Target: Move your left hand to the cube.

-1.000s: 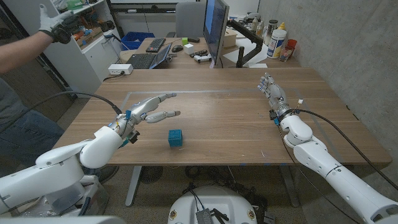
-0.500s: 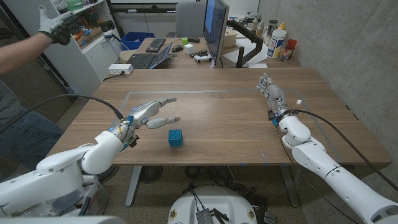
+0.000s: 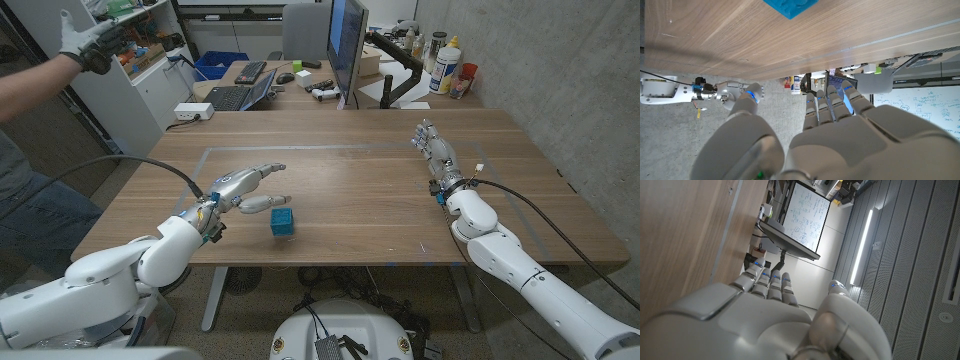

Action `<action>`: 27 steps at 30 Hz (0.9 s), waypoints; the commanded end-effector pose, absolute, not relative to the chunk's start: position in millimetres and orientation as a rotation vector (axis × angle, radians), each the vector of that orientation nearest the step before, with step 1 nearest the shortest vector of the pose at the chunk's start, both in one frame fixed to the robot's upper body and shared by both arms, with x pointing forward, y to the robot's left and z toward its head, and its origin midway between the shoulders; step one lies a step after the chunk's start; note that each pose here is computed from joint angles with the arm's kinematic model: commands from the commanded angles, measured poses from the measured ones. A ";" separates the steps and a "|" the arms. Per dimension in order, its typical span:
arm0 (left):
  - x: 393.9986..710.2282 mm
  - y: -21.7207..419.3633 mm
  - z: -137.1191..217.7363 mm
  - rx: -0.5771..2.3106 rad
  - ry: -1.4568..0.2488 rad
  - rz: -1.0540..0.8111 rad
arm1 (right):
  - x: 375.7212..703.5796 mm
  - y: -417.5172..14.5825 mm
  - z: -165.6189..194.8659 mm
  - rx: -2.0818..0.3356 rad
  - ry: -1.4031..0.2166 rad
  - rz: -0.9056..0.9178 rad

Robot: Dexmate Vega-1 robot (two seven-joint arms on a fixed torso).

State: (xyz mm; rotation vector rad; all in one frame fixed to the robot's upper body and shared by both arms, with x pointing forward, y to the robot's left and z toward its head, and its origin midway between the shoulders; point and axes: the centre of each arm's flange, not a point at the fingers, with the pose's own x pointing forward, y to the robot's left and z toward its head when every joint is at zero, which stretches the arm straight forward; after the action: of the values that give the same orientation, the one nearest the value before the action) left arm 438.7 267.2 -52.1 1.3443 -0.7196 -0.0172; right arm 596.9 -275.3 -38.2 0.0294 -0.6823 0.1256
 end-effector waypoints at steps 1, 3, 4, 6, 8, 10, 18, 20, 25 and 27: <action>444.5 262.2 -58.1 1.367 -0.707 -0.032 | 593.5 -272.3 -42.7 0.032 -0.685 0.126; 445.8 261.4 -58.2 1.373 -0.705 -0.034 | 593.1 -271.7 -43.6 0.033 -0.685 0.127; 446.5 260.8 -58.2 1.378 -0.704 -0.034 | 592.9 -271.5 -44.1 0.032 -0.685 0.127; 447.5 259.3 -58.0 1.389 -0.704 -0.035 | 592.5 -271.4 -44.7 0.033 -0.686 0.128; 448.6 257.2 -58.0 1.398 -0.704 -0.039 | 591.8 -271.6 -45.1 0.034 -0.689 0.126; 450.0 254.6 -58.6 1.404 -0.704 -0.045 | 591.2 -271.9 -45.6 0.036 -0.691 0.125; 453.0 246.7 -62.2 1.411 -0.702 -0.065 | 589.4 -275.4 -48.1 0.043 -0.692 0.118; 453.7 245.0 -63.3 1.413 -0.701 -0.068 | 588.7 -276.1 -48.3 0.044 -0.694 0.117; 453.6 241.0 -66.7 1.418 -0.705 -0.080 | 585.3 -277.0 -47.0 0.041 -0.699 0.114; 453.5 240.0 -67.7 1.415 -0.706 -0.084 | 584.4 -277.2 -46.8 0.039 -0.699 0.109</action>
State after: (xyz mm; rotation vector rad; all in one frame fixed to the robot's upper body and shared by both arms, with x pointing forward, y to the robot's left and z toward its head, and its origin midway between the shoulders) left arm 451.8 248.0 -62.3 1.4054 -0.7042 -0.0616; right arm 589.4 -275.4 -46.8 0.0402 -0.6930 0.1176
